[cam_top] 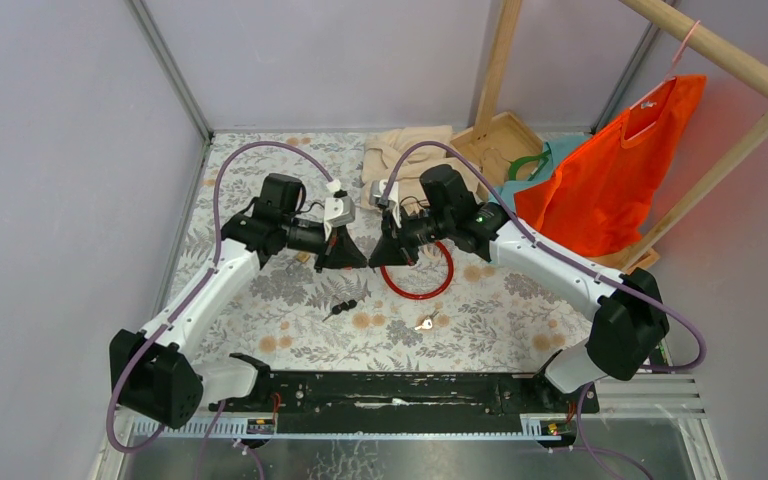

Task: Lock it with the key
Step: Place the key at the center of the board.

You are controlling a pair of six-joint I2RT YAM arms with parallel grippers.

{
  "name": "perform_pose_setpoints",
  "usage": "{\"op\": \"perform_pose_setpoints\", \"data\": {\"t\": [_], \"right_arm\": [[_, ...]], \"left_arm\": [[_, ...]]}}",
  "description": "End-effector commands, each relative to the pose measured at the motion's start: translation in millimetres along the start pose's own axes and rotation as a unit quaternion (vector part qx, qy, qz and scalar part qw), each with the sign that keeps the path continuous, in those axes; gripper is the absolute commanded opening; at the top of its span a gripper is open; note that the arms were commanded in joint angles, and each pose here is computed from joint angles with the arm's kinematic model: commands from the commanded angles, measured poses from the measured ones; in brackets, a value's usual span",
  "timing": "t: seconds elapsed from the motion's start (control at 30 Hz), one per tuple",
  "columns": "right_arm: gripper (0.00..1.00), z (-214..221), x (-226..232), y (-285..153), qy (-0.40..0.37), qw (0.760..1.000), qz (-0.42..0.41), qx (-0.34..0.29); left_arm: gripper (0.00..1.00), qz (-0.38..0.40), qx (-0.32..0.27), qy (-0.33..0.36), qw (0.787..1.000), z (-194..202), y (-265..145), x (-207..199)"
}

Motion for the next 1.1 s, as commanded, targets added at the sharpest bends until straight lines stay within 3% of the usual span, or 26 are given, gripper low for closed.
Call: {"op": "perform_pose_setpoints", "data": {"t": [0.0,0.2,0.33,0.7,0.9,1.07], "right_arm": [[0.13,-6,4,-1,-0.010,1.000,-0.005,-0.012],[0.52,2,0,-8,-0.033,0.999,0.042,0.003],[0.67,8,-1,-15,-0.053,0.996,0.068,0.013],[0.71,20,-9,-34,-0.067,0.992,0.105,0.016],[0.71,25,-16,-42,-0.051,0.993,0.110,0.007],[0.71,27,-18,-48,-0.043,0.992,0.115,-0.002]], "left_arm": [[0.00,-0.001,-0.006,0.017,1.000,-13,-1,0],[0.00,-0.057,0.030,-0.009,0.998,-7,-7,7],[0.00,-0.103,0.085,-0.017,0.991,6,-22,17],[0.00,-0.223,0.286,-0.133,0.922,103,-91,31],[0.00,-0.227,0.331,-0.188,0.897,151,-89,33],[0.00,-0.241,0.347,-0.204,0.883,165,-88,42]]}}
Point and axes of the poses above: each gripper's point midway between its finger pads, its own y axis out along the fingers, its own x axis along the line the jaws close on, z = x × y, the point moved 7 cm from there along -y, back along the fingers, and after that the axes turned 7 degrees about -y, right-handed, at the moved point
